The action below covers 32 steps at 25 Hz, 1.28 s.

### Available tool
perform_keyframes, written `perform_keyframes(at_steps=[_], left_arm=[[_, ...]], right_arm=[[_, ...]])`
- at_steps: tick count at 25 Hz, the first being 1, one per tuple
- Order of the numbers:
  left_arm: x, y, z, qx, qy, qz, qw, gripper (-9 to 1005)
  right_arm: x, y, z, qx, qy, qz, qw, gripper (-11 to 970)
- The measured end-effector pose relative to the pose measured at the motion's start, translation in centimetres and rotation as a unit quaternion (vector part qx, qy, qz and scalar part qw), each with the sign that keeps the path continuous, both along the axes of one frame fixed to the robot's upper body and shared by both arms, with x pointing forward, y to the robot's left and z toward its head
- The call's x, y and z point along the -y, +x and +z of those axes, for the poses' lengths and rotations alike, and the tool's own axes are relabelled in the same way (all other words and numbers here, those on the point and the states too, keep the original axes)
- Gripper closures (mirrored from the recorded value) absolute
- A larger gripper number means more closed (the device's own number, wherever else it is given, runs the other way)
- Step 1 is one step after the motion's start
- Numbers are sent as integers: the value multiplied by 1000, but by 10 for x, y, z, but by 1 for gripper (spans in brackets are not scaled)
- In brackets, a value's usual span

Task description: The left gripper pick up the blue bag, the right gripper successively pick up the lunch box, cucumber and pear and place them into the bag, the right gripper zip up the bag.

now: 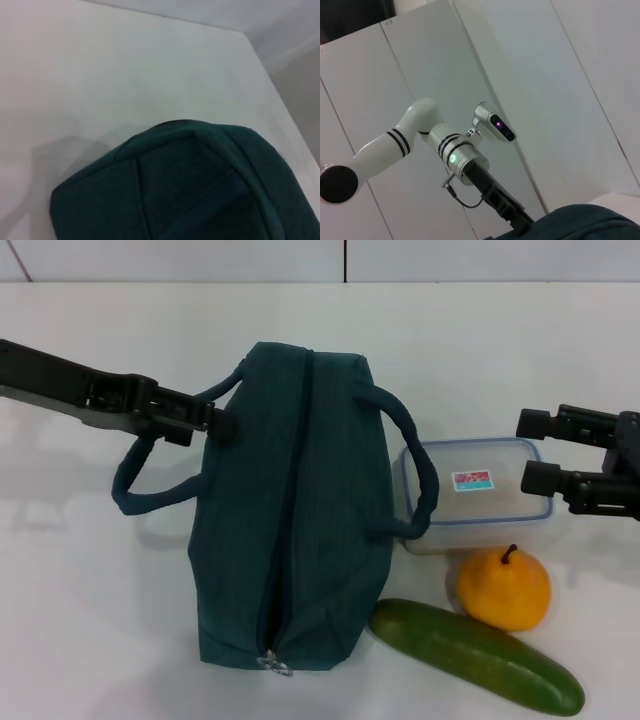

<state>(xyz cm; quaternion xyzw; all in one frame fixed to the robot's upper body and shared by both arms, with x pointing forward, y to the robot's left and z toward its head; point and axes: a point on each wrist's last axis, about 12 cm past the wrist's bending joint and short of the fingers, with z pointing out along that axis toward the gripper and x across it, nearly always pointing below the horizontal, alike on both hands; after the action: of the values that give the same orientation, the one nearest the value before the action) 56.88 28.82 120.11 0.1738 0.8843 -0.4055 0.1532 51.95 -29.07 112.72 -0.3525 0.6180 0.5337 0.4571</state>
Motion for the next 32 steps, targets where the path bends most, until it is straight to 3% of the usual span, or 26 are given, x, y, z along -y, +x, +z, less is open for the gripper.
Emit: perform_keyframes(at_steps=[10,31,32], left_arm=[[3,3,10,-12,-3,-8,1000,143],[7,4,-5,-50,-16,-7,999,154],[8,4,-6,-51,-18,-10,999,187]], right_arm=[[-1,2,-3,-4,-10,-7,1000,164],[-3,0,-8,-9,-15,-6,1000,164],[-4,0,-8,-9,-14,-5,1000,164]])
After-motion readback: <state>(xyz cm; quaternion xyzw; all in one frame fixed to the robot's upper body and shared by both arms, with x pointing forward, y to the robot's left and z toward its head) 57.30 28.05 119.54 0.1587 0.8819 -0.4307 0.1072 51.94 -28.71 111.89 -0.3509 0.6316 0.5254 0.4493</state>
